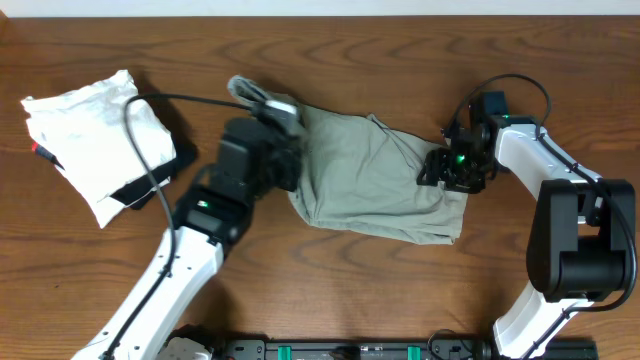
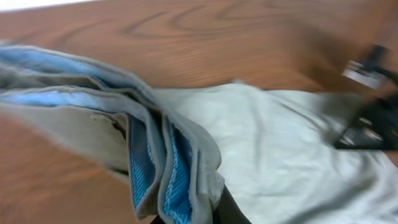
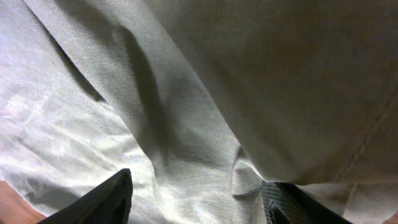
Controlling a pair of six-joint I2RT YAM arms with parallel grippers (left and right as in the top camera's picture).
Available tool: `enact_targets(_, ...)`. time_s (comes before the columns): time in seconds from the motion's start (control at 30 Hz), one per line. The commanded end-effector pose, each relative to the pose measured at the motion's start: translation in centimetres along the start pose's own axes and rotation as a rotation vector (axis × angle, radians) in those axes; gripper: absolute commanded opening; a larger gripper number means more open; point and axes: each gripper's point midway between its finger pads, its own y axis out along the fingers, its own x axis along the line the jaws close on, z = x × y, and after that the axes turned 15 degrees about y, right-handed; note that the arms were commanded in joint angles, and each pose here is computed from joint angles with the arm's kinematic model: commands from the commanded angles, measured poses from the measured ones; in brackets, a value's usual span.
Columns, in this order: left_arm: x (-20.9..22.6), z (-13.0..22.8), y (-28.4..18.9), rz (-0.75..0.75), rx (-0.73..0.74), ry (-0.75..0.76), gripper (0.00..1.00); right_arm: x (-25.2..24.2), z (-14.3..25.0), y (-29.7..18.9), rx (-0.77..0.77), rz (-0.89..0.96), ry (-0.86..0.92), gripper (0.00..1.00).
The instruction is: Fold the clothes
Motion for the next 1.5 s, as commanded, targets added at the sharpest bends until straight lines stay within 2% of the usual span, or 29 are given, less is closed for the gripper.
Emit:
enact_targets(0.0, -3.5, -1.5, 0.0, 0.081, -0.054, 0.128, 0.06, -2.0, 1.7, 2.7, 0.078, 0.090, 0.037, 0.66)
enact_targets(0.37, -10.6, -3.6, 1.8, 0.215, -0.160, 0.268, 0.06, -1.7, 3.0, 3.0, 0.106, 0.149, 0.024, 0.66)
enact_targets(0.57, -14.6, -5.1, 1.0, 0.300, -0.253, 0.342, 0.06, -1.7, 3.3, 3.3, 0.094, 0.194, 0.013, 0.67)
enact_targets(0.9, -17.5, -4.2, 1.5, 0.374, -0.245, 0.374, 0.06, -1.5, 3.6, 3.4, 0.102, 0.202, 0.010, 0.67)
enact_targets(1.1, -19.3, -4.6, 2.2, 0.450, -0.292, 0.383, 0.06, -2.0, 3.9, 3.3, 0.107, 0.227, 0.028, 0.67)
enact_targets(1.47, -20.4, -4.3, 2.5, 0.474, -0.298, 0.393, 0.06, -2.4, 3.4, 3.3, 0.053, 0.295, 0.084, 0.68)
